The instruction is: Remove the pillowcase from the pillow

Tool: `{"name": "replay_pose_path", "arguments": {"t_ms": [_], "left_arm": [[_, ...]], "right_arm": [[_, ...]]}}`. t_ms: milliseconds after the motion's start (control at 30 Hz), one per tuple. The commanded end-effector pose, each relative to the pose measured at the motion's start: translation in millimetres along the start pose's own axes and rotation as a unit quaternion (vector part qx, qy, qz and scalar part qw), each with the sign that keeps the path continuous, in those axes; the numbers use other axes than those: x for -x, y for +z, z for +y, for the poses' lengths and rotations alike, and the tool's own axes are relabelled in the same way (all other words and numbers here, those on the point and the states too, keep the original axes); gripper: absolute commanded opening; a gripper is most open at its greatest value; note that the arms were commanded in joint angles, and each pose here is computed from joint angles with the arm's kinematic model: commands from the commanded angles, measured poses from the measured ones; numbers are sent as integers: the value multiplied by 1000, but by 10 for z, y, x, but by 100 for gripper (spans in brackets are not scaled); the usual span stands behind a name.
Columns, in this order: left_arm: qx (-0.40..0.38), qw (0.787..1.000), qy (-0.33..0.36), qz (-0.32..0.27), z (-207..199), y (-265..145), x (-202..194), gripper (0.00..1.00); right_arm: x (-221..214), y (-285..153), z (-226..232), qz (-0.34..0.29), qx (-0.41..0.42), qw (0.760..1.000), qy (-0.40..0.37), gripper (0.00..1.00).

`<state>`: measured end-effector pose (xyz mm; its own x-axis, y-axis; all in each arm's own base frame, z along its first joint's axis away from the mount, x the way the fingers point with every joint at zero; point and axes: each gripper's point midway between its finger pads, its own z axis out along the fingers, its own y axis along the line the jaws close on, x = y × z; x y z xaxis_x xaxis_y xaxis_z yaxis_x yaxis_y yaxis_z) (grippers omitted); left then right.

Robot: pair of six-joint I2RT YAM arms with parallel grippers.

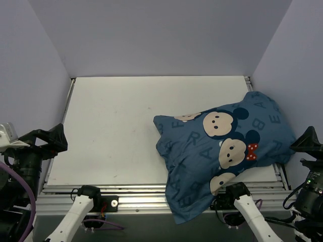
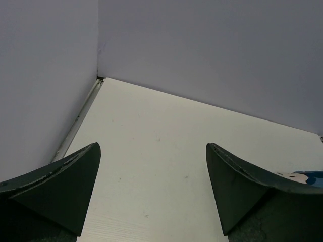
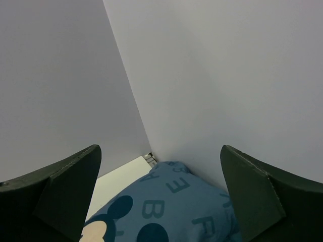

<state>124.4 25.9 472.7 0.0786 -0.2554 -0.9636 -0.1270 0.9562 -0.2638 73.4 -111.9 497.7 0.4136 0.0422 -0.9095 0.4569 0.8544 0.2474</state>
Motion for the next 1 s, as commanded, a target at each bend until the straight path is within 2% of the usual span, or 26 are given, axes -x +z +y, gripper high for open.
{"name": "replay_pose_path", "arguments": {"t_ms": [0, 167, 267, 367, 400, 467, 533, 567, 667, 700, 733, 767, 933, 967], "left_arm": [[-43, 999, -12, 22, -193, 93, -115, 94], [-90, 992, -18, 90, -445, 299, -492, 94], [-120, 979, -33, 161, -650, 487, -864, 94], [-157, 954, -61, 247, -915, 712, -1350, 94], [-171, 948, -80, 258, -1018, 784, -1424, 94], [-204, 915, -104, 331, -1212, 877, -1860, 94], [-245, 886, -143, 367, -1454, 938, -2047, 94], [-235, 870, -155, 405, -1486, 1026, -2344, 94], [-250, 847, -187, 430, -1794, 1161, -2666, 94], [-258, 845, -203, 423, -1916, 1226, -2737, 94], [-275, 837, -202, 429, -2082, 1163, -2820, 94], [-270, 839, -206, 425, -2152, 1219, -2895, 94], [-291, 820, -225, 438, -2712, 1366, -3313, 94], [-289, 812, -221, 456, -2813, 1357, -3528, 94]], "right_arm": [[25, 39, 99, -12, 18, 1000, 18, 100], [-232, 98, 311, 20, 47, 999, 16, 100], [-480, 142, 502, 54, 66, 996, 33, 100], [-757, 147, 760, 92, 107, 989, 46, 100], [-823, 146, 817, 101, 115, 987, 51, 100], [-1050, 129, 989, 132, 140, 979, 63, 100], [-1278, 111, 1128, 162, 156, 972, 73, 100], [-1375, 84, 1246, 179, 179, 964, 76, 100], [-1667, 21, 1471, 225, 215, 947, 82, 100], [-1731, 5, 1517, 235, 222, 943, 83, 100], [-1783, -8, 1550, 243, 227, 939, 84, 100], [-1892, -22, 1590, 258, 231, 935, 82, 100], [-2059, -98, 1695, 281, 256, 922, 80, 100], [-2064, -107, 1701, 281, 259, 921, 81, 100]]}}
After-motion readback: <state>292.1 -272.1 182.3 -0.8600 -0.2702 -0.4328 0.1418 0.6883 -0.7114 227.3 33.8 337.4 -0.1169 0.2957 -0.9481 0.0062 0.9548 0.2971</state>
